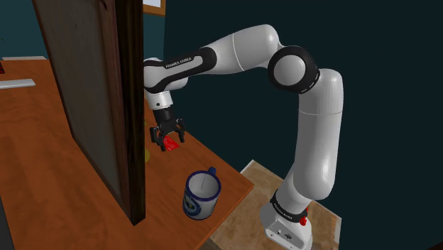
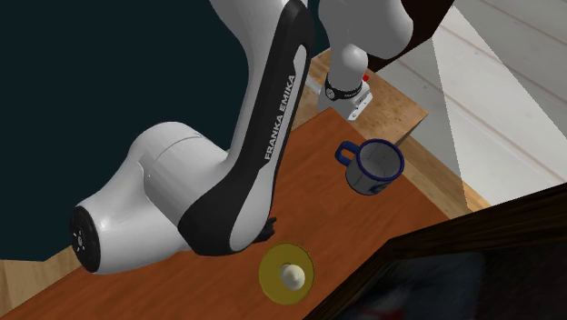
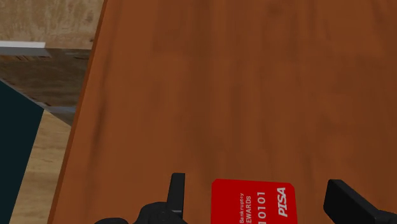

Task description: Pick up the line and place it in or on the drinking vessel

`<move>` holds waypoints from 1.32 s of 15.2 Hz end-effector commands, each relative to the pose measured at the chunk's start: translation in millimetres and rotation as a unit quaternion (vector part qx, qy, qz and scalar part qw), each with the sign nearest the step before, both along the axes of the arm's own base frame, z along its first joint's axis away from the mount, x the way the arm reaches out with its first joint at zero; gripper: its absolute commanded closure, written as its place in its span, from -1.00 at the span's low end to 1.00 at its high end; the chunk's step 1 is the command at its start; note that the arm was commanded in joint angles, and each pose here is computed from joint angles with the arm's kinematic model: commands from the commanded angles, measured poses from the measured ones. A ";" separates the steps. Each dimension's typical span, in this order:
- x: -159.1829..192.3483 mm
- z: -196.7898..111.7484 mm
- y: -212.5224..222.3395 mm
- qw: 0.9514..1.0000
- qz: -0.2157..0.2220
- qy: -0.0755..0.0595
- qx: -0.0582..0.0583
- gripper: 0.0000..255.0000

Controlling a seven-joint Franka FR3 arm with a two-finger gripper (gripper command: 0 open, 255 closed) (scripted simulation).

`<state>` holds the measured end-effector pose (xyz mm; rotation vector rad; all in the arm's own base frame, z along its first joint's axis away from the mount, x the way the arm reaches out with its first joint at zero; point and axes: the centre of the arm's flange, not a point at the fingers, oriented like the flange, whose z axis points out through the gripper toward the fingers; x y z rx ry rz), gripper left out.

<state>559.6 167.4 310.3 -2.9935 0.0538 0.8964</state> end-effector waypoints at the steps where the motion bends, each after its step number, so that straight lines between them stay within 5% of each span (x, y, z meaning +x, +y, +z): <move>1: -0.3 -0.4 0.5 1.000 0.001 0.000 0.000 -1.00; 2: -0.2 -0.3 0.5 1.000 0.001 0.000 0.000 1.00; 11: -0.3 -0.4 0.5 1.000 0.001 0.000 0.000 1.00; 20: -0.3 47.2 0.5 1.000 0.001 0.000 0.000 1.00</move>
